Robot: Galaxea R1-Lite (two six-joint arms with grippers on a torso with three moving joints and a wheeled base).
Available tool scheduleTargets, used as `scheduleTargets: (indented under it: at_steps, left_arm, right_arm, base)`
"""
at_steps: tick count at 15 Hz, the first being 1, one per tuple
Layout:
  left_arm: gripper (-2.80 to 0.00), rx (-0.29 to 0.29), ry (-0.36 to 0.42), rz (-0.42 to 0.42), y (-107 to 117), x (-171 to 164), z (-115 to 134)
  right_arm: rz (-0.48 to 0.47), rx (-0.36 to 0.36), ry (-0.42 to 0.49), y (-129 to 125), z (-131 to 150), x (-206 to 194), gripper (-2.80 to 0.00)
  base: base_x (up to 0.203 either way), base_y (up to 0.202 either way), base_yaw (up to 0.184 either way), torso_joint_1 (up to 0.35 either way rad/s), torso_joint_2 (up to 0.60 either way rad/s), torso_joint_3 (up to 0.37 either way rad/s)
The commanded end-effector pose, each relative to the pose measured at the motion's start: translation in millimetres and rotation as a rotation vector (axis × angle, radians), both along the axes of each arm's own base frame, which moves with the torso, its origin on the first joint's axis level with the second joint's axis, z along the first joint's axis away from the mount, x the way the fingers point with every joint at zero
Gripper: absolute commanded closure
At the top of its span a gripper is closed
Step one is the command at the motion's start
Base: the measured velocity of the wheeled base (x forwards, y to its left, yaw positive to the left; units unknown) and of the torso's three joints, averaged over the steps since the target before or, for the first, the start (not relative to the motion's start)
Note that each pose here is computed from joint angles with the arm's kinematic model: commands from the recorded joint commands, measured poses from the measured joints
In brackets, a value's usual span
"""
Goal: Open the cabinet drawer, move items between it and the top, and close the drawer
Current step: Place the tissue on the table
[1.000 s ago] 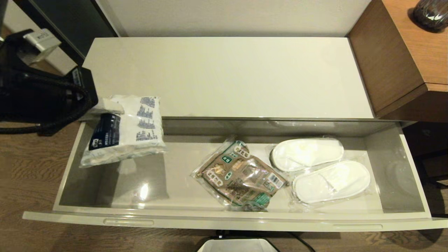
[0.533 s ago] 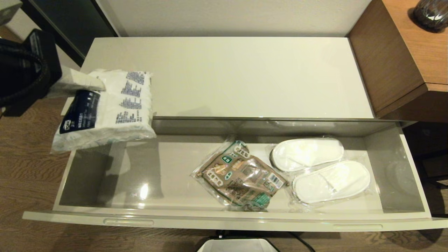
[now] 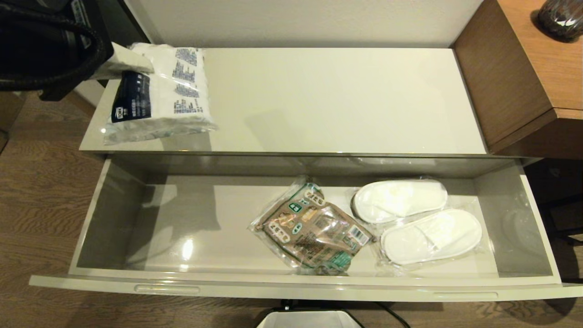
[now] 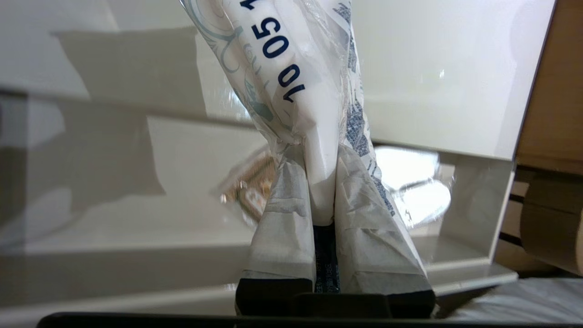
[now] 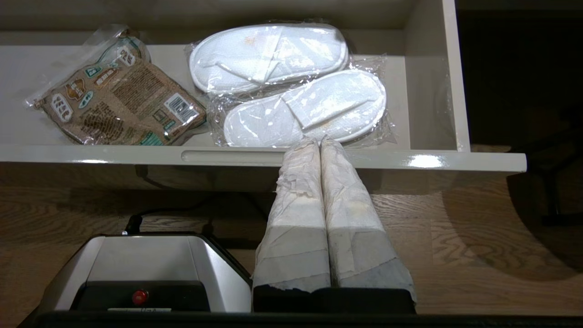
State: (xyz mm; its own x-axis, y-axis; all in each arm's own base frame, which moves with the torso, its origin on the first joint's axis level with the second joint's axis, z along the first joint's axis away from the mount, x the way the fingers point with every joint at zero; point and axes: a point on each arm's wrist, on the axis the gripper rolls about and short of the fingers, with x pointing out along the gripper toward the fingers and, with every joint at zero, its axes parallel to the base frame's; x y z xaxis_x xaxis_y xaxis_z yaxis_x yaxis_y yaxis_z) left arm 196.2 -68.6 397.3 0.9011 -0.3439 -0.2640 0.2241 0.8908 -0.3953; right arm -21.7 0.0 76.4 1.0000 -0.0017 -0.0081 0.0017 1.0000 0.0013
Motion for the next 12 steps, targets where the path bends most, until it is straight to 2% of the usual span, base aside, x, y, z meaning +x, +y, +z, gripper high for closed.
scheduleTargets:
  at_steps: [1,3,6,8,10,11,12]
  left_arm:
    - [0.0,0.048,0.014,0.013,-14,49,-9]
    - [0.0,0.121,-0.02,0.029,-29,104,-31]
    - [0.0,0.178,-0.052,0.1,-45,165,-68]
    - [0.0,0.204,-0.065,0.171,-52,194,-92]
    - [0.0,0.23,-0.073,0.237,-53,205,-102]
    - [-2.8,0.227,-0.075,0.238,-53,205,-102]
    - [-2.8,0.222,-0.083,0.234,-52,204,-99]
  right_arm:
    - [0.0,0.0,0.001,0,0,0,0.0]
    - [0.0,0.0,0.001,0,0,0,0.0]
    - [0.0,0.0,0.001,0,0,0,0.0]
    - [0.0,0.0,0.001,0,0,0,0.0]
    - [0.0,0.0,0.001,0,0,0,0.0]
    - [0.0,0.0,0.001,0,0,0,0.0]
    - [0.0,0.0,0.001,0,0,0,0.0]
  base:
    - [0.0,0.0,0.0,0.0,0.0,0.0]
    - [0.0,0.0,0.0,0.0,0.0,0.0]
    - [0.0,0.0,0.0,0.0,0.0,0.0]
    - [0.0,0.0,0.0,0.0,0.0,0.0]
    - [0.0,0.0,0.0,0.0,0.0,0.0]
    - [0.0,0.0,0.0,0.0,0.0,0.0]
    - [0.0,0.0,0.0,0.0,0.0,0.0]
